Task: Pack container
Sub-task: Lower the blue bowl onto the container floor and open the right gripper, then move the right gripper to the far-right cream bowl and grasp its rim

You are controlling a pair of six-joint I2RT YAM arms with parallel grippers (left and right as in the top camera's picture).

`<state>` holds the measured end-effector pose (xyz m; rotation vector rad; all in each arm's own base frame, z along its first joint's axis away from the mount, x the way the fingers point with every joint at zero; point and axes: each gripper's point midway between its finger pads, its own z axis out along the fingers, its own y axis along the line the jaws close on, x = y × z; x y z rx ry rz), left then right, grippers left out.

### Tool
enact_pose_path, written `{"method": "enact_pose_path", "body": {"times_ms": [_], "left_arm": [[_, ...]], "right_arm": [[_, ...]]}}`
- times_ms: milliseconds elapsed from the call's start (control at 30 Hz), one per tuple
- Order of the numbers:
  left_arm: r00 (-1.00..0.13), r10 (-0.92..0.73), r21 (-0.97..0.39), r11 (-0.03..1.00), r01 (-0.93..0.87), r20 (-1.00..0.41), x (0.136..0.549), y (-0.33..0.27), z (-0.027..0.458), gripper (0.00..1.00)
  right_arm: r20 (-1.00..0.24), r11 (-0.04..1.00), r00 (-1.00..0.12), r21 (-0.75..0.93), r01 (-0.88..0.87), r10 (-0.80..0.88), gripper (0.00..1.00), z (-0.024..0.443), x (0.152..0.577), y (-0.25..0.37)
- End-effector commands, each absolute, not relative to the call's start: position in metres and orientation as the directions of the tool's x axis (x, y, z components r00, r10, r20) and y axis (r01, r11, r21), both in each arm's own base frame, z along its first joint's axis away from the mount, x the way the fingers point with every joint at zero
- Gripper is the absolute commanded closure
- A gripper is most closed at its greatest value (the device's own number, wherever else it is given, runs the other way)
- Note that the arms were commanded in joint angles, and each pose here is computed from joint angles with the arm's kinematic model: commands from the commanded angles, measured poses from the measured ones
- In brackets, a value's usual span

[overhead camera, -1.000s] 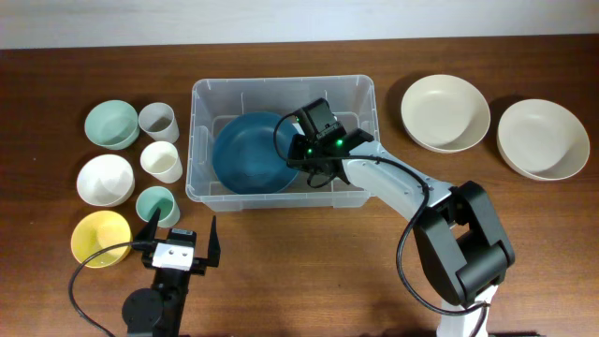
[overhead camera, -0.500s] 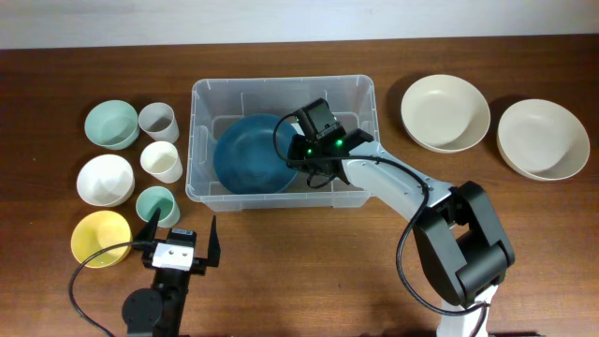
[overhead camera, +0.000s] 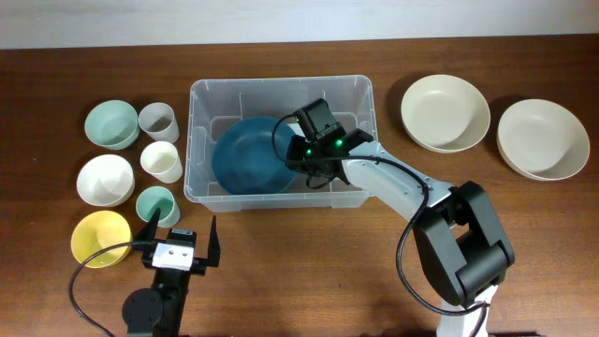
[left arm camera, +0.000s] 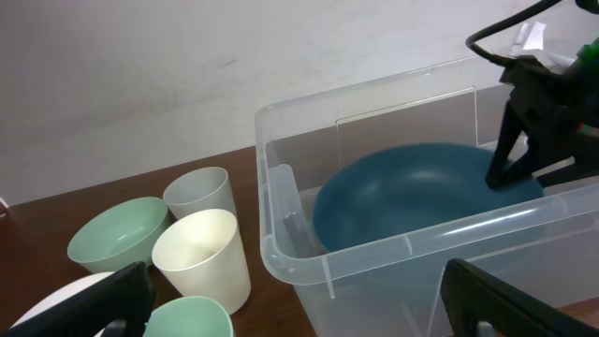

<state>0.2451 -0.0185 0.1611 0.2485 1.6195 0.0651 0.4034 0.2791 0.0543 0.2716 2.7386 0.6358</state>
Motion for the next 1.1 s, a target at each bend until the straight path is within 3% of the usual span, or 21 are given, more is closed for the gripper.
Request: {"method": "enact_pose_path", "body": {"times_ms": [0, 133, 467, 567, 667, 867, 1067], "left_arm": [[-0.043, 0.215, 0.208, 0.971, 0.118, -0.976, 0.245, -0.018, 0.159, 0.00], [-0.043, 0.215, 0.208, 0.971, 0.119, -0.976, 0.245, -0.018, 0.159, 0.00], [-0.043, 0.215, 0.208, 0.971, 0.119, -0.976, 0.245, -0.018, 0.159, 0.00], [-0.043, 0.215, 0.208, 0.971, 0.119, -0.976, 0.245, -0.018, 0.159, 0.00], [-0.043, 0.215, 0.208, 0.971, 0.119, -0.976, 0.245, -0.018, 0.159, 0.00], [-0.043, 0.215, 0.208, 0.971, 0.119, -0.976, 0.245, -0.018, 0.159, 0.00], [-0.043, 0.215, 0.208, 0.971, 0.118, -0.976, 0.245, -0.018, 0.159, 0.00]], "right_arm": [[-0.260, 0.877, -0.934, 0.471, 0.097, 0.243, 0.61, 0.058, 0.405, 0.288], [-0.262, 0.880, -0.932, 0.464, 0.104, 0.249, 0.43, 0.057, 0.407, 0.283], [-0.389, 0.912, -0.901, 0.411, 0.019, 0.194, 0.31, 0.075, 0.438, 0.255], [-0.478, 0.911, -0.864, 0.407, -0.061, 0.155, 0.30, 0.112, 0.459, 0.245], [-0.640, 0.915, -0.749, 0.385, -0.122, 0.170, 0.23, 0.204, 0.493, 0.212], [-0.729, 0.932, -0.585, 0.320, 0.169, 0.356, 0.08, 0.294, 0.515, 0.084], [-0.542, 0.699, -0.464, 0.390, 0.600, 0.701, 0.01, 0.268, 0.486, -0.061]]}}
